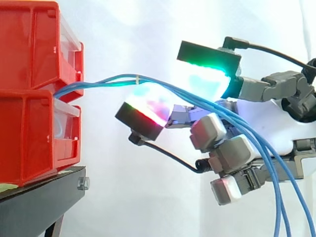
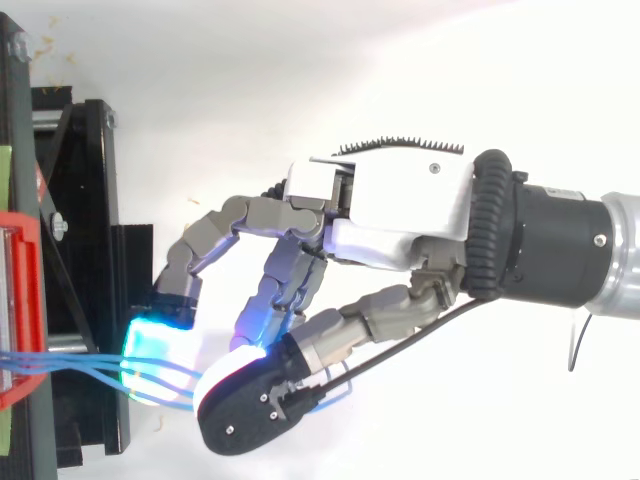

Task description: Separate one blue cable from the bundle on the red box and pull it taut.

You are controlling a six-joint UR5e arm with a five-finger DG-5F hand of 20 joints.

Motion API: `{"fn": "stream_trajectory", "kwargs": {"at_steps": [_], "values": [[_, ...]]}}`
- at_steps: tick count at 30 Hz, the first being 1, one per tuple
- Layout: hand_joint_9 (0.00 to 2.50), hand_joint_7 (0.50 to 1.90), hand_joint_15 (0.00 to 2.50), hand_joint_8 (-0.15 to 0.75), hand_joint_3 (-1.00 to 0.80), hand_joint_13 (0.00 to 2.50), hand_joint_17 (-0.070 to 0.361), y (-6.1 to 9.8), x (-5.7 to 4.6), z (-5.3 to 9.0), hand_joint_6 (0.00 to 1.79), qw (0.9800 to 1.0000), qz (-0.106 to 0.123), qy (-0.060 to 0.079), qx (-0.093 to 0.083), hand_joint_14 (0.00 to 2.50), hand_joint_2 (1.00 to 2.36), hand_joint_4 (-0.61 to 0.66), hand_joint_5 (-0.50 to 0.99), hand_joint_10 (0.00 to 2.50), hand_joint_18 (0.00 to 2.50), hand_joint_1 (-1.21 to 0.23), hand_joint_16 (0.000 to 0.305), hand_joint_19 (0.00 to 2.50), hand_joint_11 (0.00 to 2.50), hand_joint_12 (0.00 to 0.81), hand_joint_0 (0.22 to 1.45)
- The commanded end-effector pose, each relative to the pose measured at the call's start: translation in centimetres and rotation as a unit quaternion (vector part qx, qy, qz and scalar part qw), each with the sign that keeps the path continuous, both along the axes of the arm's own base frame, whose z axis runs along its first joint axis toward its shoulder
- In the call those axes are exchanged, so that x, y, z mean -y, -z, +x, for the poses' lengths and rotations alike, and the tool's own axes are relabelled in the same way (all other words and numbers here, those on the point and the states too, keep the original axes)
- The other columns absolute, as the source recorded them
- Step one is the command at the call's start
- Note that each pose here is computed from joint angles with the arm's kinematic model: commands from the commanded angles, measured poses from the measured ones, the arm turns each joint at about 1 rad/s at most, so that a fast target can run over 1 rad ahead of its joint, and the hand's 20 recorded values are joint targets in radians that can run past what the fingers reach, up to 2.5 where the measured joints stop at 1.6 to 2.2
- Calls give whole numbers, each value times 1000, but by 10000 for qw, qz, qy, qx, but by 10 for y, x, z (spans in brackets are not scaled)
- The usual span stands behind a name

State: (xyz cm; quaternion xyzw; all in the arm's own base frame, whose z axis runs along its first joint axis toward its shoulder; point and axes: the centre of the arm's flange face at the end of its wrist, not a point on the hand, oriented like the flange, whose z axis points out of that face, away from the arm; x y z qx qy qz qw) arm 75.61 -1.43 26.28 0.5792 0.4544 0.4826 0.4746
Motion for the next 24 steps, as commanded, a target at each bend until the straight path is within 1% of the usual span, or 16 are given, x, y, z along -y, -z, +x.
{"fn": "stream_trajectory", "kwargs": {"at_steps": [1, 3, 5, 7, 8, 10, 13, 15, 16, 17, 18, 19, 21, 22, 23, 24], "values": [[1290, 778, 814, 319, -500, 1326, 135, -8, 4, -4, 900, 10000, -44, -43, -55, 28, 1000, 59, -80, 25, 1007, -690, 60, 710, 718, 450, 558], [1303, 790, 817, 319, -500, 1334, 134, -7, 4, -4, 899, 9999, -79, -46, -81, 28, 1000, 46, -79, 24, 1013, -631, 60, 721, 714, 449, 567], [1299, 802, 822, 321, -480, 1333, 134, -7, 4, -6, 901, 9998, -125, -58, -130, 28, 1001, 31, -83, 26, 1011, -636, 60, 725, 701, 448, 576], [1265, 785, 819, 327, -426, 1329, 135, -5, 5, -6, 905, 9997, -156, -68, -186, 28, 1005, 51, -91, 23, 1011, -665, 60, 722, 702, 448, 586], [1242, 752, 818, 326, -381, 1314, 136, -5, 5, -6, 915, 9997, -155, -76, -186, 28, 1010, 53, -99, 23, 1011, -708, 60, 716, 711, 447, 599], [1215, 734, 813, 332, -351, 1304, 136, -7, 5, -6, 927, 9997, -168, -85, -180, 27, 1011, 68, -110, 25, 1011, -768, 61, 715, 719, 448, 623], [1182, 698, 811, 320, -337, 1289, 135, -10, 6, -7, 947, 9996, -195, -80, -168, 28, 1013, -7, -124, 25, 1008, -827, 60, 693, 708, 444, 675], [1170, 692, 808, 310, -388, 1288, 133, -14, 8, -9, 957, 9994, -271, -80, -176, 28, 1010, -72, -132, 24, 1000, -855, 59, 678, 710, 443, 721], [1168, 690, 809, 306, -398, 1288, 132, -19, 7, -10, 958, 9993, -324, -93, -182, 28, 1009, -79, -134, 25, 999, -861, 59, 677, 711, 440, 728], [1166, 684, 796, 302, -498, 1284, 131, -19, 8, -11, 958, 9990, -384, -92, -225, 28, 1000, -128, -138, 24, 999, -867, 58, 671, 723, 436, 753], [1165, 681, 796, 299, -500, 1278, 131, -21, 8, -12, 957, 9989, -407, -94, -228, 28, 1000, -158, -138, 22, 1000, -880, 58, 661, 720, 436, 763], [1164, 679, 803, 299, -500, 1278, 131, -23, 9, -15, 957, 9984, -471, -102, -294, 28, 1000, -164, -138, 25, 1000, -890, 58, 668, 719, 433, 765], [1184, 697, 801, 295, -500, 1281, 130, -28, 11, -19, 957, 9978, -520, -102, -403, 28, 1000, -205, -139, 23, 1000, -903, 58, 651, 731, 433, 774], [1184, 700, 802, 290, -500, 1281, 130, -33, 11, -23, 959, 9975, -543, -106, -450, 28, 1000, -212, -137, 26, 999, -905, 58, 648, 736, 433, 774], [1194, 719, 807, 290, -500, 1279, 129, -34, 12, -25, 963, 9971, -561, -110, -511, 28, 1000, -225, -126, 26, 998, -920, 57, 652, 739, 430, 769], [1247, 839, 813, 299, -500, 1286, 127, -37, 12, -27, 957, 9968, -576, -113, -549, 31, 1000, -222, -101, 26, 995, -930, 56, 653, 771, 429, 766]]}}
